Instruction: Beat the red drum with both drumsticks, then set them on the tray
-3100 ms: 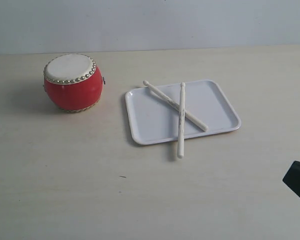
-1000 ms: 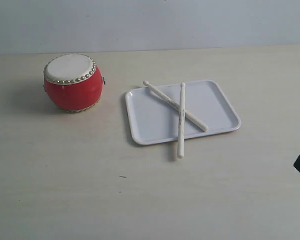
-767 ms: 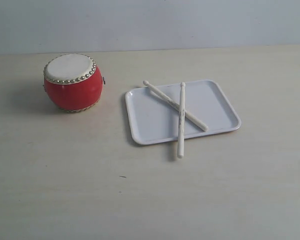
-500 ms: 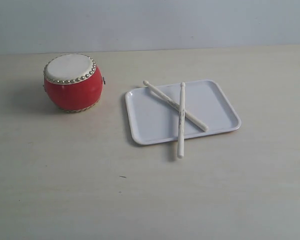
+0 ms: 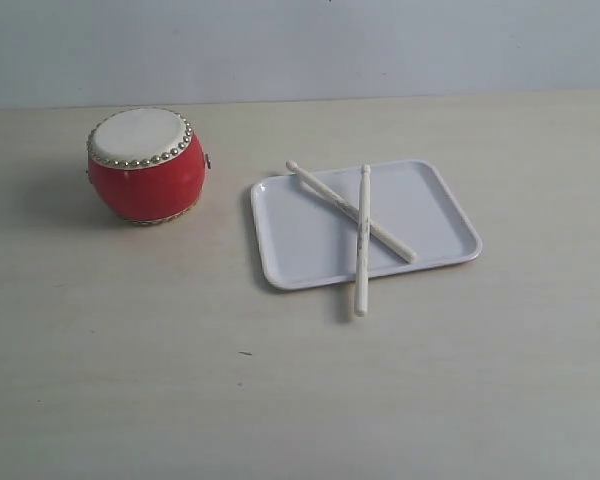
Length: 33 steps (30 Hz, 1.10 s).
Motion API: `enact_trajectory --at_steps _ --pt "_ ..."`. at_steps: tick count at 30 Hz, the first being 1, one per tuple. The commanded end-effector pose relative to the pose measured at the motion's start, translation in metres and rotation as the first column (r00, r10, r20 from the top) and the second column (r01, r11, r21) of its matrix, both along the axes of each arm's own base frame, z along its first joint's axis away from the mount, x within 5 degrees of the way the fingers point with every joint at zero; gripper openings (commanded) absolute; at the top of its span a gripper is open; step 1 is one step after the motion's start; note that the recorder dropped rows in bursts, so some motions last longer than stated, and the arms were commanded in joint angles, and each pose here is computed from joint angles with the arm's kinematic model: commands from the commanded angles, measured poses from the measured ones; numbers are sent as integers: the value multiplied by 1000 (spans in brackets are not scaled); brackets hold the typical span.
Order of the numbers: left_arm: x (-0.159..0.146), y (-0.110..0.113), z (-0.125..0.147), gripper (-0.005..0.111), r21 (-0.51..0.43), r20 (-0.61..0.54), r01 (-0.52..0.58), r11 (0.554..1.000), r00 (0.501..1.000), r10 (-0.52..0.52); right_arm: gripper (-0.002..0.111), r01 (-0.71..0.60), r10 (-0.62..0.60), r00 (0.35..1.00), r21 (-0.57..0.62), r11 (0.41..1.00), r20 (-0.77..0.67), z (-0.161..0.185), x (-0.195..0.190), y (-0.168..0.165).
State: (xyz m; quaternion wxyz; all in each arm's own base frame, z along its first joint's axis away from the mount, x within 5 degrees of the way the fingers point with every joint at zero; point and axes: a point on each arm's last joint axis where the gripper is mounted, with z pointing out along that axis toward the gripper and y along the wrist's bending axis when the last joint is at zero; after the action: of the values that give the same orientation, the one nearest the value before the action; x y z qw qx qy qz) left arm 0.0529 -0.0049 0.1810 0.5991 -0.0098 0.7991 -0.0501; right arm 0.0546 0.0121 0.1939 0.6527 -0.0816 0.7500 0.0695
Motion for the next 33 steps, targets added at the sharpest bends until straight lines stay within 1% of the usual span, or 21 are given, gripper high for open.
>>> enact_trajectory --at_steps 1,3,5,14,21,33 --pt "0 0 0 0 -6 13 -3 1000 1000 3 0 124 -124 992 -6 992 -18 -3 0 -7" --pt "0 0 0 0 -6 13 -3 1000 1000 3 0 167 -167 986 -6 986 -18 -3 1 -9" --pt "0 0 0 0 -6 13 -3 1000 1000 3 0 183 -183 983 -6 983 -18 -3 1 -10" --pt "0 0 0 0 -6 13 -3 1000 1000 3 0 183 -183 983 -2 983 -19 -3 1 -10" --pt "0 0 0 0 -6 13 -3 1000 1000 3 0 200 -197 980 102 974 -42 -3 1 -10" --pt "0 0 0 0 -6 13 -3 1000 1000 3 0 200 -197 980 102 974 -42 -3 1 -10"
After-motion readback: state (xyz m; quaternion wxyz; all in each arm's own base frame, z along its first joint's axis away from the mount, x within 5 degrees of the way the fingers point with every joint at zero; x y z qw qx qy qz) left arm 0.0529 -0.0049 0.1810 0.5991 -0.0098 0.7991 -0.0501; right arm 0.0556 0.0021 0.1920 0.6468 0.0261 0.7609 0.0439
